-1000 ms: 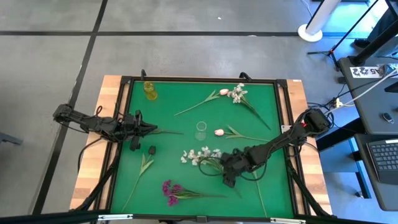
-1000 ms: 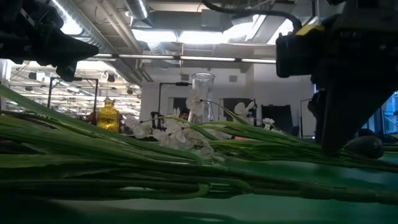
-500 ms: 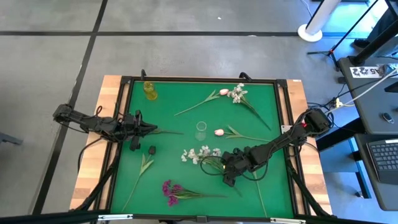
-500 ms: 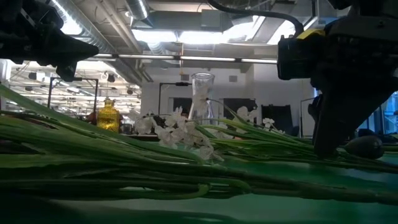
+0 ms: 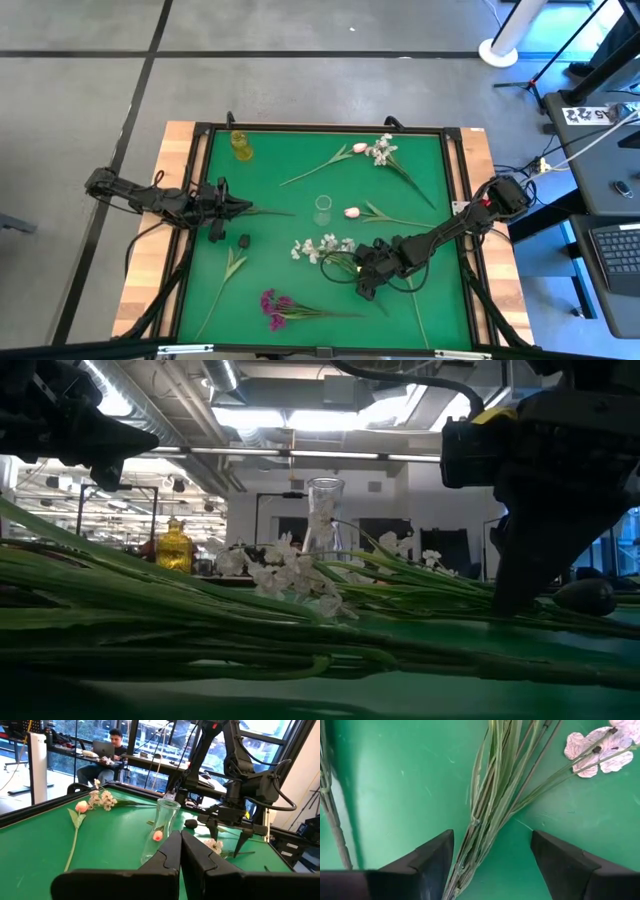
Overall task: Sort flowers into vase by color
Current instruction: Put the bottom white flowers into the transparent vase
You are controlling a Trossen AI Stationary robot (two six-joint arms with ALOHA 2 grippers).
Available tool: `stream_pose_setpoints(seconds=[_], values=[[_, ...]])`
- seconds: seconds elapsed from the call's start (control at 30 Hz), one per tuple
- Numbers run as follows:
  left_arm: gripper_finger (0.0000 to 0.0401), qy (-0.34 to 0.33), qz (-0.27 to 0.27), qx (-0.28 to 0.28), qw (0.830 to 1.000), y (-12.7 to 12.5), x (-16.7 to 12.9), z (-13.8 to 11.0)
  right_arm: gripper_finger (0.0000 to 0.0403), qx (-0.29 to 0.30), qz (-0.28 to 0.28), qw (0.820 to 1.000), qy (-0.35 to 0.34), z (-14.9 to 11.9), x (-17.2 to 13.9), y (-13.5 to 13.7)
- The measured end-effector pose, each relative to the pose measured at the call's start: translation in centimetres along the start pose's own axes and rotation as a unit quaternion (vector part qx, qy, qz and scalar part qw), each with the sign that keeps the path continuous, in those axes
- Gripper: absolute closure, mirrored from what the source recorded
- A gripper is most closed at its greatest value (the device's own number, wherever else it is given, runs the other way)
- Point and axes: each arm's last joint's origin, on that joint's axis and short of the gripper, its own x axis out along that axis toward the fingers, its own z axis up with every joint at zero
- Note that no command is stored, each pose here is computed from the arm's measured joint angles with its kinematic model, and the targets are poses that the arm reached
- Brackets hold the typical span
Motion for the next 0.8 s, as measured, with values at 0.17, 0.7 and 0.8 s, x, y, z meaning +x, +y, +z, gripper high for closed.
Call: stream_pose_setpoints(seconds=[0.17, 0.7, 0.8], values=[[0.0401, 0.0, 0.0, 0.0, 1.0, 0.0, 0.0, 0.0, 0.0204, -0.002, -0.002, 1.0, -0.003, 0.0, -0.1, -0.1], [0.0401, 0.0, 0.0, 0.0, 1.0, 0.0, 0.0, 0.0, 0.0373, -0.077, 0.043, 0.996, 0.01, 3.4, -3.2, 3.9], [0.0401, 0.0, 0.0, 0.0, 1.0, 0.0, 0.0, 0.0, 0.0385, -0.099, 0.056, 0.993, -0.017, 4.6, -4.3, 5.1]])
